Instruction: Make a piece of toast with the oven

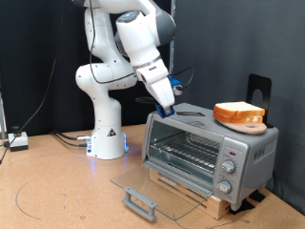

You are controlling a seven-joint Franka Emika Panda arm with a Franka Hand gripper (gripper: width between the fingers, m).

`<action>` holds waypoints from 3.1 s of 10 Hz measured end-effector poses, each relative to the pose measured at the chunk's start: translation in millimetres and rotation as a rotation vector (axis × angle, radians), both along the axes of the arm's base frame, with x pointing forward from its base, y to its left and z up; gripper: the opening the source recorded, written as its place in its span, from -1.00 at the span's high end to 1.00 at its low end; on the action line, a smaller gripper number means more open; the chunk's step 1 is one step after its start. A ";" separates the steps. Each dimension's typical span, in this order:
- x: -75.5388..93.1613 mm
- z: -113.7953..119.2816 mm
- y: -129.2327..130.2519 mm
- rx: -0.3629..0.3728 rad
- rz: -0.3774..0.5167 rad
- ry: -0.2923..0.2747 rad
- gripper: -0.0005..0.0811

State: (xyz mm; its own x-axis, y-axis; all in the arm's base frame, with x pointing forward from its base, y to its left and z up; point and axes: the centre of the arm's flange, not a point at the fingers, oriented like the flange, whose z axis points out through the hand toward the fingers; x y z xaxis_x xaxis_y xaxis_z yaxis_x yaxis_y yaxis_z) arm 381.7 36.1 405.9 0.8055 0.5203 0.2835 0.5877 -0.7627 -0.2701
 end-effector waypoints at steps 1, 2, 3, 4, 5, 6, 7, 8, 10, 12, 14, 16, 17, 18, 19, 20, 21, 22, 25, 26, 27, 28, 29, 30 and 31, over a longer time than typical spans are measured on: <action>1.9 -1.0 5.6 0.004 -0.002 -0.004 0.00; 4.2 -0.9 10.2 0.011 -0.004 -0.008 0.00; 6.4 0.4 13.0 0.020 -0.008 -0.011 0.00; 8.5 4.0 14.1 0.030 -0.013 -0.018 0.00; 10.6 8.2 14.5 0.036 -0.016 -0.026 0.00; 12.7 12.2 14.8 0.040 -0.018 -0.034 0.00; 14.3 15.4 15.2 0.040 -0.017 -0.040 0.00; 15.0 16.9 16.6 0.041 -0.015 -0.037 0.00; 14.6 16.6 20.1 0.034 -0.006 -0.033 0.00; 13.9 14.1 23.7 0.019 -0.005 -0.018 0.00; 13.9 11.2 25.8 0.013 0.000 -0.008 0.00; 14.3 8.3 26.8 0.009 0.003 -0.002 0.00; 14.4 7.3 28.5 0.006 0.007 -0.001 0.00; 14.7 6.9 30.4 0.003 0.010 -0.004 0.00; 14.9 7.0 31.7 0.000 0.011 -0.008 0.00; 15.5 7.8 33.5 -0.002 0.012 -0.016 0.00; 15.9 8.7 35.0 -0.001 0.012 -0.021 0.00; 16.6 10.3 35.9 0.004 0.010 -0.024 0.00; 17.2 16.4 38.4 0.017 0.014 -0.028 0.00; 17.1 18.4 38.6 0.018 0.015 -0.030 0.00; 17.1 19.0 39.5 0.018 0.017 -0.030 0.00; 16.6 18.6 42.9 0.014 0.019 -0.025 0.00; 15.8 17.6 49.6 0.007 0.024 -0.019 0.00; 14.8 16.3 58.8 -0.002 0.029 -0.016 0.00; 14.2 15.5 70.9 -0.016 0.030 -0.023 0.00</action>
State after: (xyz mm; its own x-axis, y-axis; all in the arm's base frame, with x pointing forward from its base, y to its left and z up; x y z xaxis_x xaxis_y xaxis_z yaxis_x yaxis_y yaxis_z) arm 395.9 107.0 421.5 0.7829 0.5486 0.2935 0.6162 -0.7488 -0.2440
